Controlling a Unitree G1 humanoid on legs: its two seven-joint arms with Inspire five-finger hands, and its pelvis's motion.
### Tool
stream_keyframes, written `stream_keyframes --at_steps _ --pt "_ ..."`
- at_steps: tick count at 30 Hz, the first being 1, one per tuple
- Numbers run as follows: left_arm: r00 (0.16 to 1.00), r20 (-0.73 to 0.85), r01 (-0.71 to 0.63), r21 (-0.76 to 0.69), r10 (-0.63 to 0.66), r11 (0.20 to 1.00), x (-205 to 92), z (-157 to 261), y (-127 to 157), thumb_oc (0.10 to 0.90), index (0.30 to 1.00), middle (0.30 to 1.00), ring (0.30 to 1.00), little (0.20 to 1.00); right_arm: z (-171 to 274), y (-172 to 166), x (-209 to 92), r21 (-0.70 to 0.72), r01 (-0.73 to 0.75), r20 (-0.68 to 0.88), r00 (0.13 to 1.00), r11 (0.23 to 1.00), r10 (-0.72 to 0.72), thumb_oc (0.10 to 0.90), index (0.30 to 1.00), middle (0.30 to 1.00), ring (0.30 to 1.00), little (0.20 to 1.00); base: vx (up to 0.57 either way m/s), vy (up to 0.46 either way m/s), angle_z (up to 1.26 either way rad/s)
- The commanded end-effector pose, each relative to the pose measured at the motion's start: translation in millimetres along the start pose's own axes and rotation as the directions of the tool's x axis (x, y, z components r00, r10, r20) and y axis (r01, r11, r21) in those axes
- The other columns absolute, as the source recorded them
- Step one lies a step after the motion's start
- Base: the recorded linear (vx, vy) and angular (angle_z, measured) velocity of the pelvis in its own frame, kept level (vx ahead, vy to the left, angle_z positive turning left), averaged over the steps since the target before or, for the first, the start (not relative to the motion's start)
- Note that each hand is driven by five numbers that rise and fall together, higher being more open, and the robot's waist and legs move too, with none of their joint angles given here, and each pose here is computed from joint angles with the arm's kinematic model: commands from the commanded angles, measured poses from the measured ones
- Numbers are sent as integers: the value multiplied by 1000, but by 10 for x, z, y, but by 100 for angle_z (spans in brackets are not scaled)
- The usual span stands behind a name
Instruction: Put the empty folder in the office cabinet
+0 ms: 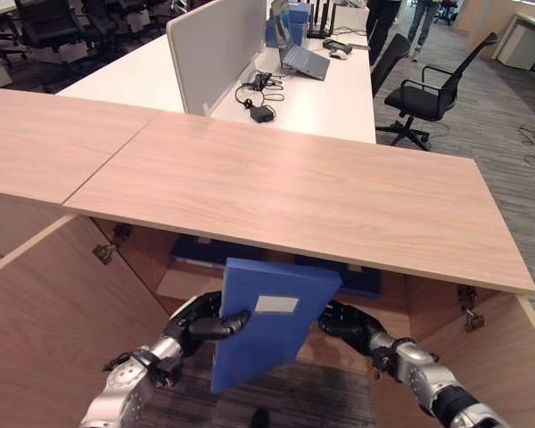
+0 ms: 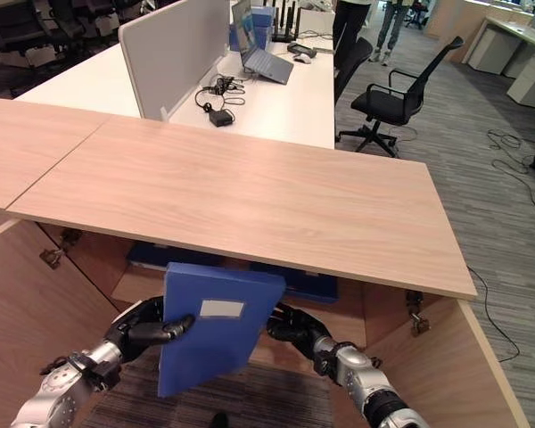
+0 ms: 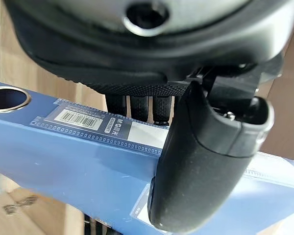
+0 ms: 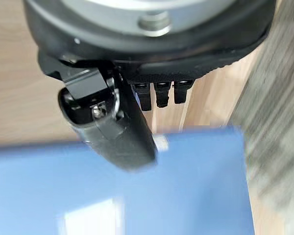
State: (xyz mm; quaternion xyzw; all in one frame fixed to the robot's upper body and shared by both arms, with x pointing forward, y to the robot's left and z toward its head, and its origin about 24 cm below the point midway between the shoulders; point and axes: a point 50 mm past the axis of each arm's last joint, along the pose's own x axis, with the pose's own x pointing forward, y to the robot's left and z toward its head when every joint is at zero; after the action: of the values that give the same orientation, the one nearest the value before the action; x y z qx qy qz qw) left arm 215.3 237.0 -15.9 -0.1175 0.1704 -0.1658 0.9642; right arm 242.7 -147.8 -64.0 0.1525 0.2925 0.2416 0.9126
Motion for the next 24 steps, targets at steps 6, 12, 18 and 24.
stream_keyframes --at_steps 6,12,18,24 --pt "846 350 401 77 -402 913 520 765 -732 400 300 300 300 300 285 1179 289 -224 -580 -41 808 783 587 800 900 900 900 900 -3 -5 -3" --pt "889 296 318 144 -348 937 486 767 -524 400 300 300 300 300 347 1025 220 -283 -551 -65 827 785 558 800 900 900 900 900 -3 2 -4" --pt "905 279 297 126 -321 947 474 721 -448 400 300 300 300 300 412 748 186 -266 -441 -9 890 857 455 800 900 900 900 900 -4 -2 -3" --pt "911 242 308 136 -333 942 478 681 -444 400 300 300 300 300 631 562 157 -285 -349 68 922 893 382 800 900 900 900 900 0 0 0"
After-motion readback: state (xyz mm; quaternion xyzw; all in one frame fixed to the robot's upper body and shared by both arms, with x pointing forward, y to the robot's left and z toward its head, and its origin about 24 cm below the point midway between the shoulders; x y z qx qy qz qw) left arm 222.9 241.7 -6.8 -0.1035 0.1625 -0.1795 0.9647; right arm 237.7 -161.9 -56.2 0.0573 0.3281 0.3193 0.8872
